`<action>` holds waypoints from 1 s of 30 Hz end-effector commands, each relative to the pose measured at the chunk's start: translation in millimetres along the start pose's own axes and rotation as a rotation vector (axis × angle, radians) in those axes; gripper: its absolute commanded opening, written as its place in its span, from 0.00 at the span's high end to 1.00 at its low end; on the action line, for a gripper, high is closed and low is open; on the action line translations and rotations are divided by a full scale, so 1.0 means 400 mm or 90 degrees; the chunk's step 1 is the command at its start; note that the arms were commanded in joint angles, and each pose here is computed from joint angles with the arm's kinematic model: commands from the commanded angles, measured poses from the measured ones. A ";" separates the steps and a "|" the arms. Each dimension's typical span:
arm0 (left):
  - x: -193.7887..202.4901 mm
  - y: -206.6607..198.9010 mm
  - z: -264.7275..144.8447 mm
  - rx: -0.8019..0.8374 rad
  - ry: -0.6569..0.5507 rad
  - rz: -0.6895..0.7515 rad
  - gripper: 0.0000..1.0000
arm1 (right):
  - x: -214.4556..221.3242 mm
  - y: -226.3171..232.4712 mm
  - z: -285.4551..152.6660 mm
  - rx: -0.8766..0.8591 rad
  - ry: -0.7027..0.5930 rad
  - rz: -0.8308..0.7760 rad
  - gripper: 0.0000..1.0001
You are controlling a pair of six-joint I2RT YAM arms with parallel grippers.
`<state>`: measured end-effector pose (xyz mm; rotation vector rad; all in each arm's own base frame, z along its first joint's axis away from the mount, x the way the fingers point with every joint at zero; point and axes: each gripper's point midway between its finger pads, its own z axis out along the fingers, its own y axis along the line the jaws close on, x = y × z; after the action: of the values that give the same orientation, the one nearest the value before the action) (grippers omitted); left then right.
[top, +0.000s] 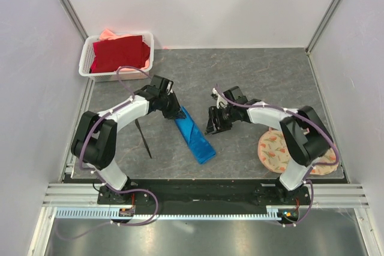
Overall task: Fold the napkin into a case and place the utensils inside
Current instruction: Turn over the smaller rectangle-folded napkin at the center of the board, then smooth out the smaller rectangle-folded napkin at the center of the board.
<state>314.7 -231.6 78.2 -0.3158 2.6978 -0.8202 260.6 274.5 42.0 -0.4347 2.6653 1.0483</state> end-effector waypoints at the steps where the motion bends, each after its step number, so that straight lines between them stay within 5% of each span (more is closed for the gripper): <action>1: -0.048 -0.050 0.017 0.026 -0.012 -0.004 0.85 | 0.005 0.009 -0.075 0.121 -0.016 -0.094 0.44; 9: -0.059 0.014 0.101 -0.045 0.011 -0.012 0.85 | 0.102 0.131 -0.050 0.104 -0.029 -0.136 0.54; 13: -0.066 0.035 0.128 -0.066 0.012 -0.012 0.85 | 0.170 0.093 -0.016 0.092 0.001 -0.115 0.67; 19: -0.101 -0.028 0.071 -0.026 -0.021 0.017 0.79 | 0.183 0.039 0.011 0.132 0.011 -0.132 0.69; 24: -0.085 -0.085 -0.115 0.004 -0.071 0.058 0.57 | 0.120 0.053 -0.022 0.165 -0.037 -0.152 0.61; 26: -0.070 -0.022 -0.170 -0.056 -0.079 0.046 0.46 | 0.095 0.057 -0.052 0.189 -0.055 -0.161 0.51; 30: -0.017 0.144 -0.264 -0.173 -0.069 -0.003 0.40 | 0.022 0.111 -0.098 0.187 -0.104 -0.192 0.37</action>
<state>323.5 -204.6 154.7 -0.2918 2.5627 -0.7277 202.5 268.1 42.9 -0.6391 2.6143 0.5988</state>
